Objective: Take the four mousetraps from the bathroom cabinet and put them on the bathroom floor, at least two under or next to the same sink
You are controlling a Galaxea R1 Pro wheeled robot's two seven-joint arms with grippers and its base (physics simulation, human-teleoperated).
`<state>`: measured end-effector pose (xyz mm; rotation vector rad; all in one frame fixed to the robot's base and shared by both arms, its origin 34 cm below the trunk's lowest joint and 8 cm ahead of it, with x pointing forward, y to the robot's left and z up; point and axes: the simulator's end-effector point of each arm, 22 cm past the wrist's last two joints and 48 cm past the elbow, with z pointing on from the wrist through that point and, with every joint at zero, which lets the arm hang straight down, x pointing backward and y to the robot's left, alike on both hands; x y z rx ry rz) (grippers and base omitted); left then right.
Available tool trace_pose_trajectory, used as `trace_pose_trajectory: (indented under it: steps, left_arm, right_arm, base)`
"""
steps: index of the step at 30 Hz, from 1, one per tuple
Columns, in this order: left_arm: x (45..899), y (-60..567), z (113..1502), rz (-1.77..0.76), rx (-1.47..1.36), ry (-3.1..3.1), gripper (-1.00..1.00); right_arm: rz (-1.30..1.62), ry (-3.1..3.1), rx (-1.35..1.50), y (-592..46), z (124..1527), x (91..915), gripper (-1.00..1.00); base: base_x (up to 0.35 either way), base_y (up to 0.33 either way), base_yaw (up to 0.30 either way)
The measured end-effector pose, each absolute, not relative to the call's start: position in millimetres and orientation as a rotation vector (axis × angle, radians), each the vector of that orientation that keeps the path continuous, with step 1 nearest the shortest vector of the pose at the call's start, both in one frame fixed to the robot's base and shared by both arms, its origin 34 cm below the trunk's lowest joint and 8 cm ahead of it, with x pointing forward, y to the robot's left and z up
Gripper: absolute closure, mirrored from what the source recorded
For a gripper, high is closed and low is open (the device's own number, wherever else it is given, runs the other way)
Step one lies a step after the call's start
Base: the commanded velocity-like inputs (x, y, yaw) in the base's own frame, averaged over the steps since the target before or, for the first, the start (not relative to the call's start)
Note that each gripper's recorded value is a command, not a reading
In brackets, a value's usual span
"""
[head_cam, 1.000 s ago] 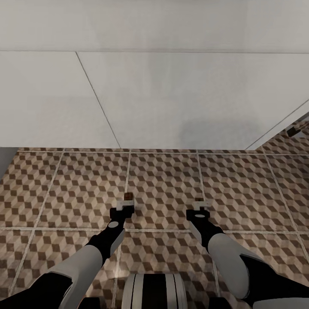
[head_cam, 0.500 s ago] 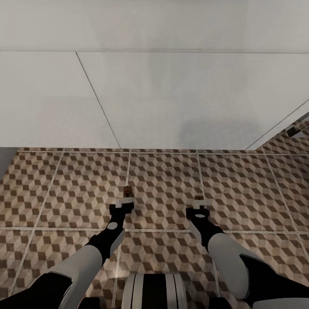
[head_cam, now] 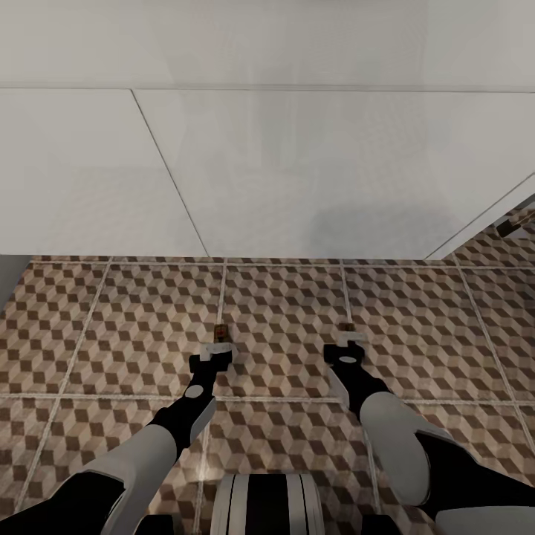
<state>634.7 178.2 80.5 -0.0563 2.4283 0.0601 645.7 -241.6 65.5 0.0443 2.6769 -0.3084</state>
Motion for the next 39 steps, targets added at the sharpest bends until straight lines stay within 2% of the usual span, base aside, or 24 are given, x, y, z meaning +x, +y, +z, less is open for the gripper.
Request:
trace_pose_trajectory:
  steps: [15, 39]
  left_arm:
    - [631, 178, 78, 0.058, -0.053, 2.442, 1.00]
    - [631, 180, 78, 0.075, -0.059, 2.443, 1.00]
  right_arm:
    - [-0.316, 2.617, 0.046, -241, 77, 670, 1.00]
    - [-0.288, 2.625, 0.048, -229, 75, 666, 1.00]
  base:
    - [0.000, 0.000, 0.000]
    - [0.007, 0.000, 0.000]
